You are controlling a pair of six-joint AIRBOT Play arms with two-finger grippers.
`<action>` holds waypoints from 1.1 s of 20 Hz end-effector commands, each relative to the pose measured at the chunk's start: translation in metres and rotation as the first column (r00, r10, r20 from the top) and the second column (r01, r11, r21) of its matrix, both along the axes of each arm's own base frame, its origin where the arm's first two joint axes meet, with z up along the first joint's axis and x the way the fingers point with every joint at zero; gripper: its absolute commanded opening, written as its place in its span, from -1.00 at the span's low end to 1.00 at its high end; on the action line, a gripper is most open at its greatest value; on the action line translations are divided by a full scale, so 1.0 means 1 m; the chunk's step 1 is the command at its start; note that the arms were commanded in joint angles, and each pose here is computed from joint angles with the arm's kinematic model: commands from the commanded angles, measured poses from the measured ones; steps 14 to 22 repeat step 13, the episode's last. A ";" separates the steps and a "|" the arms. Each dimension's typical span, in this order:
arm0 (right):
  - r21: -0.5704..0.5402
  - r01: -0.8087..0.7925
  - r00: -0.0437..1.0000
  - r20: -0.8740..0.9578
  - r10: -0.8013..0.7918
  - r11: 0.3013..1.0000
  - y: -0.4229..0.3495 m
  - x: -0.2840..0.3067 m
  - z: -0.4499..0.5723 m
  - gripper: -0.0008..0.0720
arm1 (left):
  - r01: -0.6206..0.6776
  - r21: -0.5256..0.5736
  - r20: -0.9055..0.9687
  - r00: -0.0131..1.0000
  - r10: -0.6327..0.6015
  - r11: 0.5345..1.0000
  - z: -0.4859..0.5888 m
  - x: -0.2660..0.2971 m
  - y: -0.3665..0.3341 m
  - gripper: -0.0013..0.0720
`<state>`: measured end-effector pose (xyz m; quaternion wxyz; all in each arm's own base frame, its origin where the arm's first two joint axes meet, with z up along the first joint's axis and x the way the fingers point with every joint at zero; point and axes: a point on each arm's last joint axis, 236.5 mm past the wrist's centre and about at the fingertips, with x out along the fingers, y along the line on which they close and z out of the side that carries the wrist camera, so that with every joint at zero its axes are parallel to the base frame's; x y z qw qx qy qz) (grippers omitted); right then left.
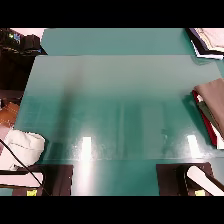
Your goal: Fold the shirts.
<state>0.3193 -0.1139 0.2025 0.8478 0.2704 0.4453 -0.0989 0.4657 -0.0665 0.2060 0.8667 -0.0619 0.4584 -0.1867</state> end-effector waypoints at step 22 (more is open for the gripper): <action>-0.058 -0.350 0.929 0.105 0.355 0.935 0.123 0.034 0.032 -0.93 | -0.002 -0.002 0.002 1.000 0.002 1.000 0.000 0.001 0.000 -0.88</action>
